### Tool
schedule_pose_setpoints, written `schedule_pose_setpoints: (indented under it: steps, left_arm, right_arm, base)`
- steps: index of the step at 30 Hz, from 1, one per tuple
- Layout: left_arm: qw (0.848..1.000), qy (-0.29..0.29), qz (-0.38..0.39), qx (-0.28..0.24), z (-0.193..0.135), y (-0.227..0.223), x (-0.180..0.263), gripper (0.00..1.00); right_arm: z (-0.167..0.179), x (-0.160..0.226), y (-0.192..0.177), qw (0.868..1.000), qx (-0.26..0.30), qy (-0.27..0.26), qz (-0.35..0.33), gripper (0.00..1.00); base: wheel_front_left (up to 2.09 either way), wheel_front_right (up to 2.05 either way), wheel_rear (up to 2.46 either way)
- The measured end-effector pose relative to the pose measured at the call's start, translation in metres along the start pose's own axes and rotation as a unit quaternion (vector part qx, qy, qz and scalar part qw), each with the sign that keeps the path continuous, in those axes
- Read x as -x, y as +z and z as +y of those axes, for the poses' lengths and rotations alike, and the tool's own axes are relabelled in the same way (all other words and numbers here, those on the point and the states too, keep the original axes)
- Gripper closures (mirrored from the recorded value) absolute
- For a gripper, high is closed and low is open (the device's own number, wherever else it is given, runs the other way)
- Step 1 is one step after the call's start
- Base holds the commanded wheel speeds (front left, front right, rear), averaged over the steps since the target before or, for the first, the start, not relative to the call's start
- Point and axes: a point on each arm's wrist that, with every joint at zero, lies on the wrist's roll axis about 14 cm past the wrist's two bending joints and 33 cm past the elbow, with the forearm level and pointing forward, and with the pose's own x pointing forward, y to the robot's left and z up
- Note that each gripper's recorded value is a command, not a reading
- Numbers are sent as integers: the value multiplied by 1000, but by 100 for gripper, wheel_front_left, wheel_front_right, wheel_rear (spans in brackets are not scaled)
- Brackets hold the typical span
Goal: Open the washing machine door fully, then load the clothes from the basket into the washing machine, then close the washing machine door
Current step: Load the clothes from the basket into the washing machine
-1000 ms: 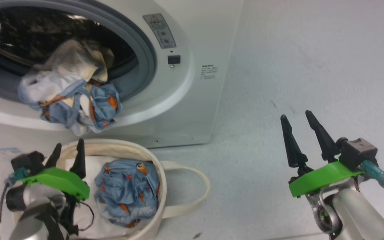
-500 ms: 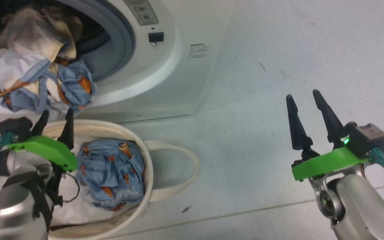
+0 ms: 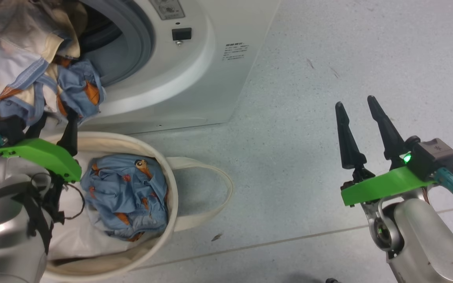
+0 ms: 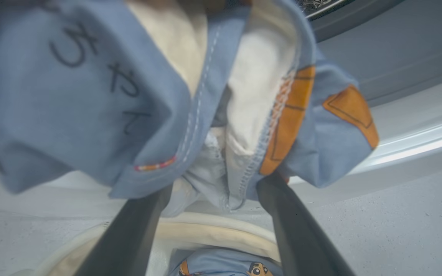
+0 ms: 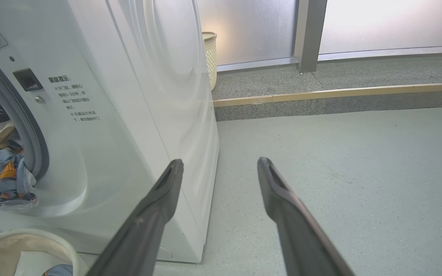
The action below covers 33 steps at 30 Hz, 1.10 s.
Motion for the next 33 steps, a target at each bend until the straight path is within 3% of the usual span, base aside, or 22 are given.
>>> schedule_pose_setpoints:
  steps: [4,6,7,8,9,16,25,33]
  left_arm:
    - [1000,12,14,8,7,-6,-2,1]
    - [1000,19,17,10,11,-6,-4,10]
    - [1000,20,15,10,12,-3,-6,38]
    - [1000,20,12,10,13,0,-7,91]
    - [1000,20,9,9,13,3,-8,100]
    - [1000,23,-3,3,16,13,-6,100]
    - [995,25,-81,-48,15,71,6,100]
    - [993,22,-94,-74,14,87,-18,100]
  right_arm:
    - [-1,-1,-3,1000,1,-1,3,0]
    - [-2,-1,-4,1000,2,-1,5,0]
    - [-2,-1,-5,1000,3,-1,6,0]
    - [-2,-1,-5,1000,3,-1,7,0]
    - [-2,-1,-5,1000,2,-1,7,0]
    - [1,-3,-2,1000,2,3,2,0]
    - [15,-7,6,1000,-7,20,-11,0]
    - [9,-9,-11,1000,-10,14,9,0]
  base:
    - [0,0,0]
    - [0,0,0]
    - [0,0,0]
    - [0,0,0]
    - [0,0,0]
    - [0,0,0]
    - [0,0,0]
    - [0,0,0]
